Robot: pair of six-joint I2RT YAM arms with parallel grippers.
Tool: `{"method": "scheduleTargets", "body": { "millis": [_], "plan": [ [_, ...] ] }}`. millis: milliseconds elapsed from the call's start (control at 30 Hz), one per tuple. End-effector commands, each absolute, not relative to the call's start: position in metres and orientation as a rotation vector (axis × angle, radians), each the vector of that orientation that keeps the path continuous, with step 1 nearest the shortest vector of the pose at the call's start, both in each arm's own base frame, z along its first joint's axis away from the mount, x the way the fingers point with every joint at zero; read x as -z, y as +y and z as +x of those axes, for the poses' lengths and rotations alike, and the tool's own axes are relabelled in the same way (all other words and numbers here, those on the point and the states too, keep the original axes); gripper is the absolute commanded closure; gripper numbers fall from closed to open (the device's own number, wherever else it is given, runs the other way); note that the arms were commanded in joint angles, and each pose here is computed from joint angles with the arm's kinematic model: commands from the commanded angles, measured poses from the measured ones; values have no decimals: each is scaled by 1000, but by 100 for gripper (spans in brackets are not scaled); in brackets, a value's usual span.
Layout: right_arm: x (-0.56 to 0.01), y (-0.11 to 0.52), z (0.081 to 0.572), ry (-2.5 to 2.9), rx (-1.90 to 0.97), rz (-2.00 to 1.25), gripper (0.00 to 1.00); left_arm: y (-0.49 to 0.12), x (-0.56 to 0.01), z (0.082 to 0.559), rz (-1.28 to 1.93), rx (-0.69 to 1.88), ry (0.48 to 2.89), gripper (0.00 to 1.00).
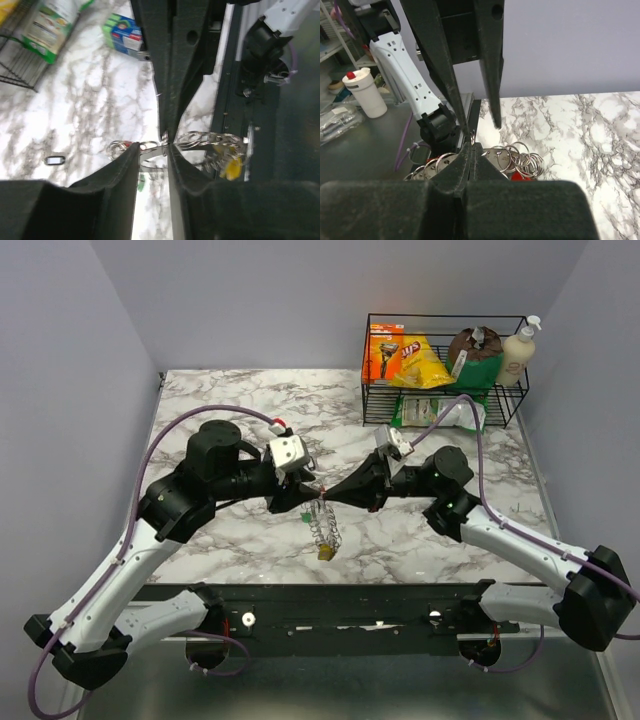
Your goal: Put the keys on the keyring
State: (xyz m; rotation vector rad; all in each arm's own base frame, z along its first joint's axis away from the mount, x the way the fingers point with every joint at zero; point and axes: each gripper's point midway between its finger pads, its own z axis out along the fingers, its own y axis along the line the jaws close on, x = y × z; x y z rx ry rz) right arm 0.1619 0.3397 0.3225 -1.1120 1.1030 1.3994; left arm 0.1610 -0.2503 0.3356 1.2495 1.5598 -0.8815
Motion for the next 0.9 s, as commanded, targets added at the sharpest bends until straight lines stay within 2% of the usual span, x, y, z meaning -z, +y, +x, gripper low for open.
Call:
{"method": "scheduleTargets", "body": {
  "millis": [0,33,167,333,567,867],
  "plan": [
    [-340,333,160,1042,-1396,-1034,99,-242,-373,180,1014,807,1460,47],
    [-346,331,157,1016,-1403,-1015,99,-241,-375,179,990,813,1445,41],
    [-355,323,154,971,-1420,-946,99,-239,-391,178,879,851,1346,32],
    [-377,308,146,839,-1440,-827,99,-245,-386,166,851,964,1315,31],
    [-395,286,138,737,-1542,-650,99,-257,-395,145,889,1101,1148,35],
    [-407,280,132,683,-1586,-619,99,-267,-393,136,957,1173,1108,37]
  ]
}}
